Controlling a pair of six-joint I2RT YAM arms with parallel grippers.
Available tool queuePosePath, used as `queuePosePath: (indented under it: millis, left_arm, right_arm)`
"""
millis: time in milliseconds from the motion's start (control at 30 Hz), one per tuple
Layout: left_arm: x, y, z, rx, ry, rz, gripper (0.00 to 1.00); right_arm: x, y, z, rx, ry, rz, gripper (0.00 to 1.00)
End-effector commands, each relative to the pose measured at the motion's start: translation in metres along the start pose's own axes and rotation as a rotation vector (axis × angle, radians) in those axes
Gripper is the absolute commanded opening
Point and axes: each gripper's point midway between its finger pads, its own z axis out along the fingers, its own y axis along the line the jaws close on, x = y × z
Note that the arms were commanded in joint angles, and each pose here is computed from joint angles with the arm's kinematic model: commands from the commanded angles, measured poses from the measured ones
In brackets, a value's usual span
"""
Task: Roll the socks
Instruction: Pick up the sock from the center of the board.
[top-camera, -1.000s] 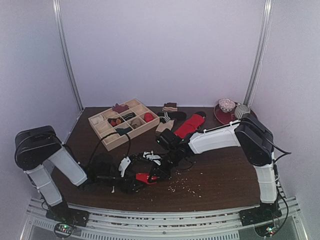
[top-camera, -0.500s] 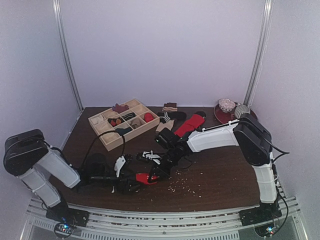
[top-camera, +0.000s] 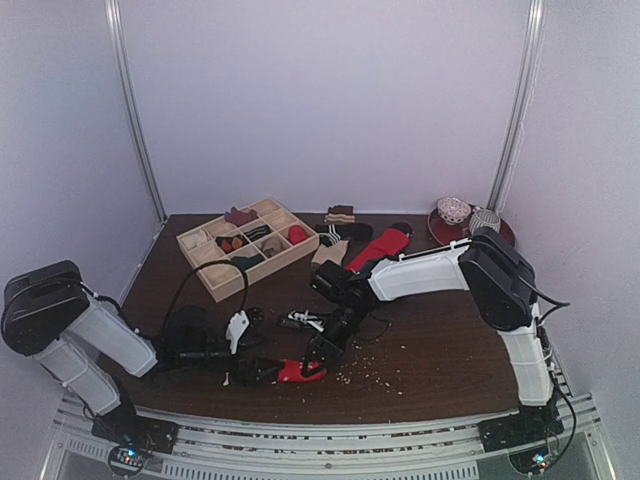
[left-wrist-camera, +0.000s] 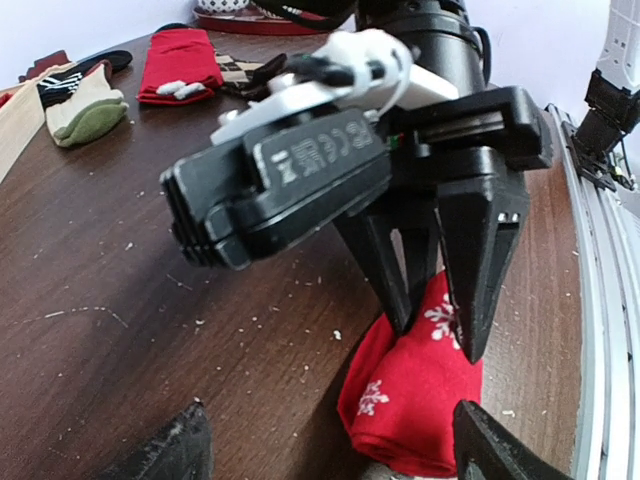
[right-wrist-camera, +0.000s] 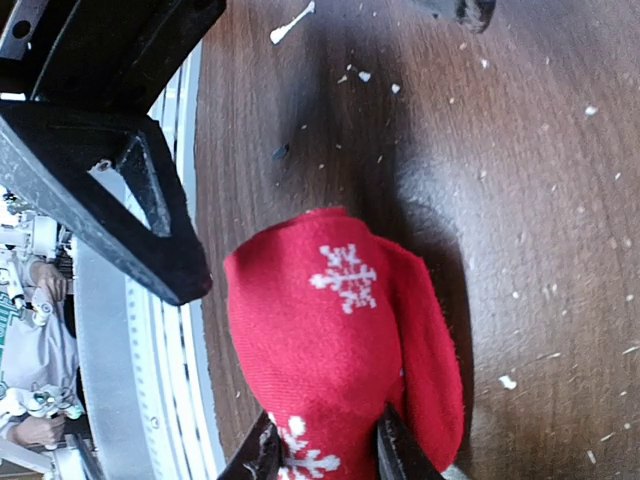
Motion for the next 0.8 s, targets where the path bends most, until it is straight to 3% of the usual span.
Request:
queuePosePath:
  millis: [0, 300, 433, 767]
  left_arm:
    - [-0.022, -0.014, -0.001, 0.077, -0.096, 0.060, 0.82]
    - [-0.019, -0.051, 0.003, 0.236, -0.078, 0.043, 0.85]
    - [-0.001, -0.050, 0.017, 0.204, 0.014, 0.058, 0.88]
    - [0.017, -0.041, 0.031, 0.175, 0.079, 0.057, 0.84]
  right_arm:
    - [0.159, -0.052, 0.030, 0.183, 0.506, 0.387, 0.27]
    - [0.156, -0.063, 0.029, 0.236, 0.496, 0.378, 0.26]
    - [0.155, -0.066, 0.028, 0.248, 0.490, 0.375, 0.26]
    - [0.154, -0.068, 0.029, 0.257, 0.484, 0.372, 0.26]
